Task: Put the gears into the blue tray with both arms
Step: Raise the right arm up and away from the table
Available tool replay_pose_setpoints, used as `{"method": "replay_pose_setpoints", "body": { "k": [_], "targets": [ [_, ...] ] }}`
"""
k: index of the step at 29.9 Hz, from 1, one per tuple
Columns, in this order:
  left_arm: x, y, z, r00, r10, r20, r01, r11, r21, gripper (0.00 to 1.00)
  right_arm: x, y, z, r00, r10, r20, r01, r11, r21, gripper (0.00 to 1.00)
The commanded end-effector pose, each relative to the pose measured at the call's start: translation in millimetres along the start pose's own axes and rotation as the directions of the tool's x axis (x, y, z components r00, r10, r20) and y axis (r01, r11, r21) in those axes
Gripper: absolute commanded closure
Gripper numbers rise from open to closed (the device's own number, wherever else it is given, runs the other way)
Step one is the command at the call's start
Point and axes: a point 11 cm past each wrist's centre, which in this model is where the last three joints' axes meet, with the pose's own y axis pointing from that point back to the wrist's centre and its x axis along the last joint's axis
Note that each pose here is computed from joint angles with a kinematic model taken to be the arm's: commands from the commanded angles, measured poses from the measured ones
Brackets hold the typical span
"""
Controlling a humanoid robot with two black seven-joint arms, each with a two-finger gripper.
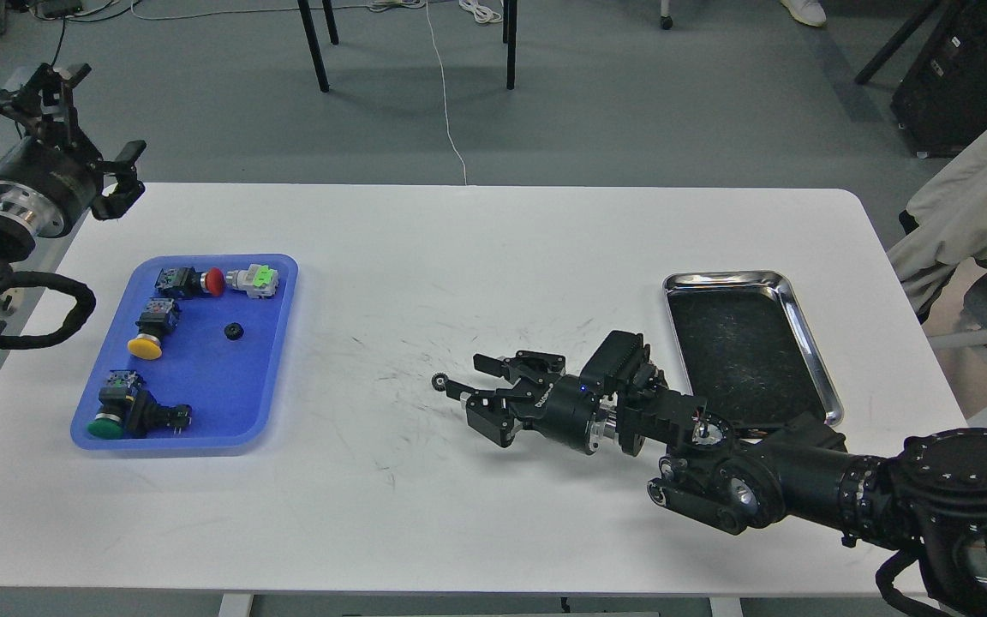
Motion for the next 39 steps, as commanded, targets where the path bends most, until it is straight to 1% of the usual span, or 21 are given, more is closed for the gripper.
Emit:
{"method": "replay_pose_setpoints", "body": {
  "k": [1, 4, 7, 12, 14, 15, 17, 20, 22, 25, 27, 30, 32, 34, 37, 39],
  "targets": [
    [1.6, 0.3, 1.2, 1.000, 0.010, 0.004, -0.010, 1.000, -0.007, 0.01, 26.2, -7.2, 5.9, 0.997, 0.077, 0.018, -0.077, 0.997, -0.024, 0.39],
    [2.8, 0.6, 0.9, 1.000, 0.015, 0.004, -0.015, 1.000, -0.007, 0.01, 50.7, -11.9, 12.7, 0.986, 0.159, 0.060, -0.155, 0.986, -0.061, 0.37],
    [3.8, 0.6, -0.2, 1.000, 0.025, 0.018, -0.025, 1.000, -0.002, 0.01, 85.7, -16.4, 22.5, 0.949, 0.282, 0.142, -0.265, 0.956, -0.125, 0.36],
    [2.3, 0.7, 0.6, 1.000, 0.015, 0.005, -0.015, 1.000, -0.009, 0.01, 111.2, -15.9, 32.8, 0.879, 0.398, 0.264, -0.349, 0.912, -0.214, 0.34],
    [2.3, 0.4, 3.2, 1.000, 0.017, -0.006, -0.017, 1.000, -0.021, 0.01, 117.6, -2.2, 51.1, 0.856, 0.437, 0.277, -0.365, 0.890, -0.275, 0.34],
    [2.4, 0.0, 5.4, 1.000, 0.018, -0.013, -0.019, 0.999, -0.029, 0.01, 119.4, 3.5, 58.0, 0.846, 0.452, 0.283, -0.370, 0.879, -0.299, 0.32],
    [1.6, -1.5, 12.7, 0.999, 0.019, -0.033, -0.020, 0.998, -0.057, 0.01, 129.9, 16.5, 74.6, 0.801, 0.514, 0.307, -0.400, 0.841, -0.365, 0.24],
    [-0.3, -2.1, 14.4, 0.999, 0.014, -0.044, -0.017, 0.998, -0.065, 0.01, 156.5, 40.3, 102.3, 0.687, 0.640, 0.343, -0.458, 0.748, -0.480, 0.10],
    [-0.5, -1.8, 13.9, 0.999, 0.013, -0.045, -0.016, 0.998, -0.065, 0.01, 166.5, 52.4, 115.1, 0.624, 0.695, 0.358, -0.471, 0.700, -0.537, 0.06],
    [-3.3, -1.7, 8.3, 0.999, 0.008, -0.053, -0.012, 0.997, -0.076, 0.01, 179.2, 73.3, 133.6, 0.546, 0.759, 0.356, -0.483, 0.632, -0.606, 0.06],
    [-4.8, -0.3, 1.6, 0.998, 0.009, -0.063, -0.014, 0.996, -0.087, 0.01, 182.3, 88.2, 143.9, 0.508, 0.781, 0.363, -0.475, 0.606, -0.638, 0.06],
    [-20.9, -3.9, -16.4, 0.995, -0.010, -0.099, 0.003, 0.997, -0.076, 0.01, 188.7, 115.0, 158.9, 0.426, 0.823, 0.376, -0.466, 0.556, -0.689, 0.06],
    [-27.2, -5.0, -19.7, 0.993, -0.038, -0.115, 0.030, 0.997, -0.070, 0.01, 190.4, 131.2, 167.4, 0.377, 0.838, 0.394, -0.449, 0.537, -0.714, 0.06],
    [-35.6, -5.7, -29.5, 0.989, -0.067, -0.134, 0.062, 0.997, -0.046, 0.01, 190.6, 145.7, 173.5, 0.337, 0.844, 0.416, -0.431, 0.532, -0.729, 0.06],
    [-53.2, -5.6, -63.5, 0.982, -0.081, -0.170, 0.091, 0.994, 0.051, 0.01, 193.9, 174.0, 185.9, 0.319, 0.854, 0.411, -0.419, 0.516, -0.747, 0.06],
    [-56.6, -4.0, -72.6, 0.982, -0.086, -0.166, 0.104, 0.989, 0.104, 0.01, 197.3, 186.4, 190.9, 0.314, 0.857, 0.408, -0.420, 0.511, -0.750, 0.06]
  ]
}}
